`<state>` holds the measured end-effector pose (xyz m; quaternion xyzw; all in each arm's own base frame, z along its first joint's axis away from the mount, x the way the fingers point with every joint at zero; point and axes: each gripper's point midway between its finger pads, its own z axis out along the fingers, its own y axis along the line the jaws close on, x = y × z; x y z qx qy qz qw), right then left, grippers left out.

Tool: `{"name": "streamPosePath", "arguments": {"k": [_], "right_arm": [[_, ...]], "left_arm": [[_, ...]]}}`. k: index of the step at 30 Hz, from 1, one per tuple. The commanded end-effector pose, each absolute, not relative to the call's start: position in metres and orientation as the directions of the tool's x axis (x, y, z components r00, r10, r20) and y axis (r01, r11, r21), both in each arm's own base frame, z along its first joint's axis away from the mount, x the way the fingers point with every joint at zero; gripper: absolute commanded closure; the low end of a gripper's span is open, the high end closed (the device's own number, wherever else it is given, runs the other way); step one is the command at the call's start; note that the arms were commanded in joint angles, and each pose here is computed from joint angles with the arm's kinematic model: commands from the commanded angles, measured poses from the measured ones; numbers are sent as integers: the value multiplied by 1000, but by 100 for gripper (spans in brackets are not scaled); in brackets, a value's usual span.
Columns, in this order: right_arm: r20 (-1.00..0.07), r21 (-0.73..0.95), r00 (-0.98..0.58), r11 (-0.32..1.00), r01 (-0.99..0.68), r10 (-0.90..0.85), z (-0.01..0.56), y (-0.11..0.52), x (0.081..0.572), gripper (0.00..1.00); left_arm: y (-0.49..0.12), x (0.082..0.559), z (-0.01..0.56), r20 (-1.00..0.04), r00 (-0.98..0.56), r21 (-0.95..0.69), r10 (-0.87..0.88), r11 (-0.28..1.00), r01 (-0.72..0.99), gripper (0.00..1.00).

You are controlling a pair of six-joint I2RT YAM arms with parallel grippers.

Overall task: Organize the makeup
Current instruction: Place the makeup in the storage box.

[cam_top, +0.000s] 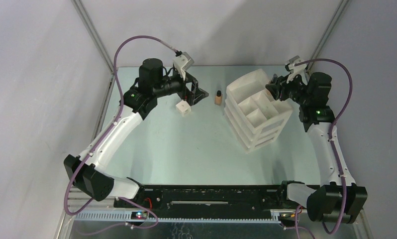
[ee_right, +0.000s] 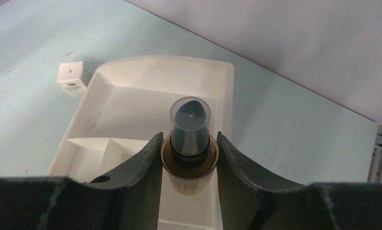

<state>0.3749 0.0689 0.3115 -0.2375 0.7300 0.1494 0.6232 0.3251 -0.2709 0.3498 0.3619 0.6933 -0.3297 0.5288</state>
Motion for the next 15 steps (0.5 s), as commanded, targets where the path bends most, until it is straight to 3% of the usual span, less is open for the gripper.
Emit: {"name": "streamPosePath", "arguments": {"k": [1,15], "right_arm": [[-985,-152,7,840,-520,-174,342,75,375,100],[-985,-167,89,926,-340,-145,366,117,400,100]], "left_arm": [[-270,323,358,-978,-155,-62,142,508,859,0],[-263,325,360,-979,-141,-39,149,540,841,0]]}}
